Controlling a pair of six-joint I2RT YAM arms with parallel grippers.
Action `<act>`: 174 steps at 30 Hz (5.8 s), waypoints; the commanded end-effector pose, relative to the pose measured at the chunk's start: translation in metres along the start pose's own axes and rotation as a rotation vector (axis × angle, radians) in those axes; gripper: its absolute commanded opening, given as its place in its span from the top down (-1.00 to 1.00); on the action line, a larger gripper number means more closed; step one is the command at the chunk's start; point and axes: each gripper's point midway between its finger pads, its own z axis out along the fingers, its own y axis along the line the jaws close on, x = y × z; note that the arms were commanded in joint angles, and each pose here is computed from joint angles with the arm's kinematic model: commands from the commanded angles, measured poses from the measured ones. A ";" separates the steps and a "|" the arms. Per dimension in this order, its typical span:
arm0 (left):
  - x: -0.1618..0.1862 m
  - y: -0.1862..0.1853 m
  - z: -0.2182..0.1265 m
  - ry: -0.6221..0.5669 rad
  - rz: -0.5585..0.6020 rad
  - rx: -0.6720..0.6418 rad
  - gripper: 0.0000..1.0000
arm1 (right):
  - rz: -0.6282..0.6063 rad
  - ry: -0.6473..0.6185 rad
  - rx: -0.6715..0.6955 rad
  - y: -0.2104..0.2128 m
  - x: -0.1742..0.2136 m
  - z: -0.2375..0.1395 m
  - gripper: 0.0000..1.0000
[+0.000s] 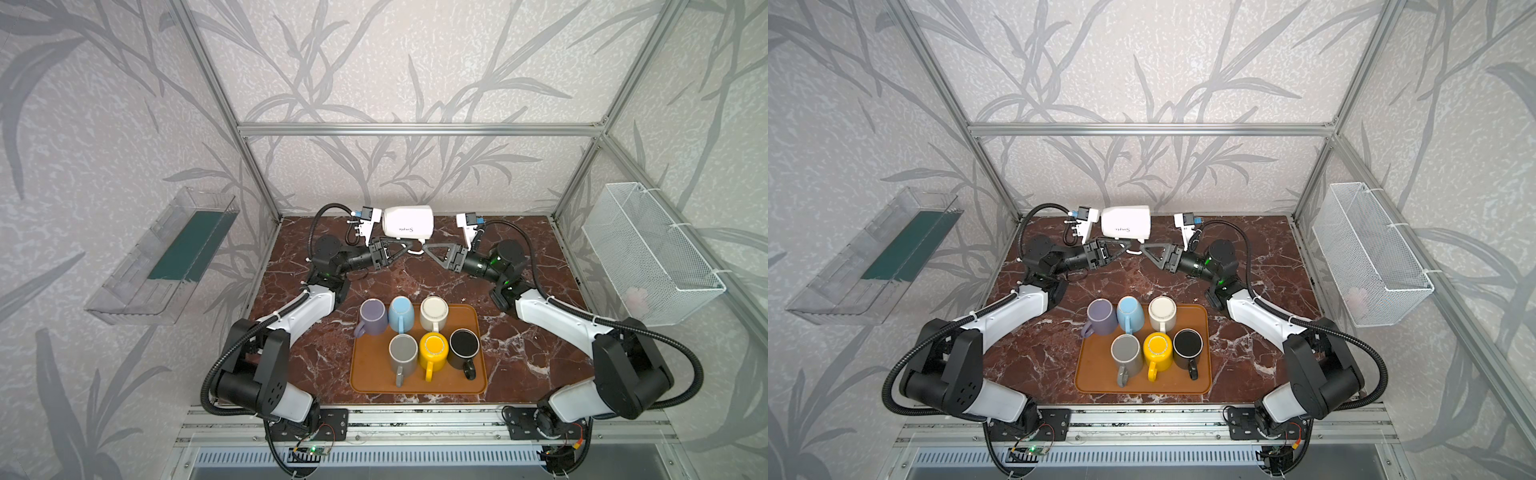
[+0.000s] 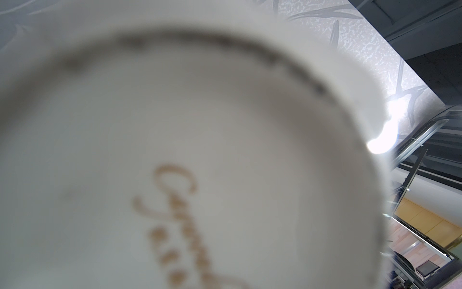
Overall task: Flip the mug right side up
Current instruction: 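Bring the right gripper to the held mug and grasp its rim, then open the left gripper and release the mug to the right gripper, then carry the white mug away with the right gripper while the left arm lowers, then lower the white mug upright onto the table near the far corner with the right gripper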
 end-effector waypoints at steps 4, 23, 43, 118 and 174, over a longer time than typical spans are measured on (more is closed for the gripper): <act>-0.016 -0.029 0.000 -0.034 0.110 0.076 1.00 | -0.062 0.003 -0.056 0.021 -0.004 0.008 -0.07; -0.010 -0.041 -0.003 -0.027 0.087 0.119 1.00 | -0.032 -0.031 -0.157 0.037 -0.021 0.024 0.29; 0.000 -0.043 -0.001 -0.003 0.050 0.159 1.00 | 0.025 -0.059 -0.169 0.036 -0.026 0.029 0.87; 0.071 0.049 -0.098 -0.018 -0.058 -0.954 -0.17 | -0.251 0.168 0.915 -0.070 -0.051 -0.143 1.00; 0.111 0.052 -0.096 0.184 0.044 -1.160 -0.16 | -0.216 0.377 1.439 -0.331 -0.124 -0.228 1.00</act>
